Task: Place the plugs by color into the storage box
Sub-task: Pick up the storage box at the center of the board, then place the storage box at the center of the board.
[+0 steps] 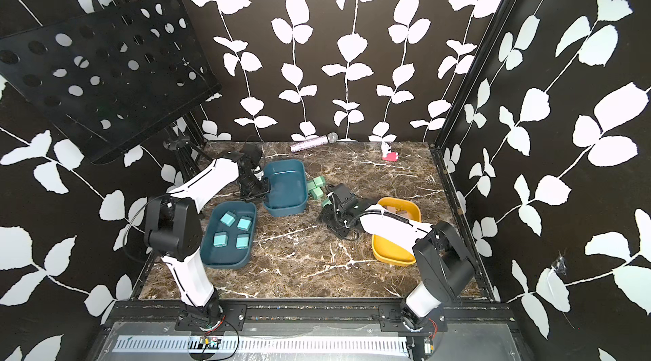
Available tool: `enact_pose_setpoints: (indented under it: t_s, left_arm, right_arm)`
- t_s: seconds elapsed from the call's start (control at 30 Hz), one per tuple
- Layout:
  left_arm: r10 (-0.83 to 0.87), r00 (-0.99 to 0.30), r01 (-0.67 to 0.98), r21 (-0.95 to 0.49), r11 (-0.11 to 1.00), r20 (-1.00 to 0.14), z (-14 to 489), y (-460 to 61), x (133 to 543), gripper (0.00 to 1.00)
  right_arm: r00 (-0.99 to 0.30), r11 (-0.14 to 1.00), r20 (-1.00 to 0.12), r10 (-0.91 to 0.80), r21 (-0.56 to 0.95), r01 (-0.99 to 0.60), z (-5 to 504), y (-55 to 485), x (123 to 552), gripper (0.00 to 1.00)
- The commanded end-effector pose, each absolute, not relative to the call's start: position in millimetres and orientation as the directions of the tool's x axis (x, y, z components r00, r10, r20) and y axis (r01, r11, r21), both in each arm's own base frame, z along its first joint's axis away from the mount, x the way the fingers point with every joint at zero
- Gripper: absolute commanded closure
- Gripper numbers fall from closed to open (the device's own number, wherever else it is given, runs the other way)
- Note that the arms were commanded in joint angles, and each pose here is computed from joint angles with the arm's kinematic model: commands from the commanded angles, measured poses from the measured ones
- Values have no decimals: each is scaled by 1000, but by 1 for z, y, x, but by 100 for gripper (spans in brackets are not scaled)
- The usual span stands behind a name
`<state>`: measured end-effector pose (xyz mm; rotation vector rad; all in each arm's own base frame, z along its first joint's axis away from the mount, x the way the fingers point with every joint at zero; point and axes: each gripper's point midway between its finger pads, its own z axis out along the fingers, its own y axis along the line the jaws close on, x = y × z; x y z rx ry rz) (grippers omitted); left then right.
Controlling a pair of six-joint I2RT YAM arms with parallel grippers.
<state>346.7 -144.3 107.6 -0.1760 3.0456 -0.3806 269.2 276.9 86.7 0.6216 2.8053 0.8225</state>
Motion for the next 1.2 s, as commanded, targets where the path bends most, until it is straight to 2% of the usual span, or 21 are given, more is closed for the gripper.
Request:
enact_pose_setpoints:
  t_s: [0.0,0.17,0.4,0.63,0.93,1.07,1.17]
  left_arm:
    - [-77,-995,-61,-254,965,-56,126,-146,315,89]
    - [-43,-998,-29,-287,957,-43,131,-157,275,88]
    - [-45,-999,-49,-278,959,22,107,-150,228,87]
    - [-50,-997,-64,-271,961,61,86,-147,215,87]
    - [-13,-976,-61,-216,974,217,56,-136,182,84]
    - [6,-967,-49,-211,976,253,54,-133,170,77]
    - [20,-973,-30,-210,977,229,64,-130,170,71]
  right_arm:
    - [-890,751,-57,452,563,346,95,280,282,30]
    - [-881,744,-59,469,563,358,94,273,288,30]
    - [-868,741,-77,491,561,370,99,261,296,30]
    - [-870,749,-72,487,546,374,97,257,295,30]
    - [-880,775,-77,468,515,366,97,252,290,30]
    - [-883,797,-102,458,488,356,98,250,296,30]
    - [-907,845,-133,400,437,308,99,251,310,30]
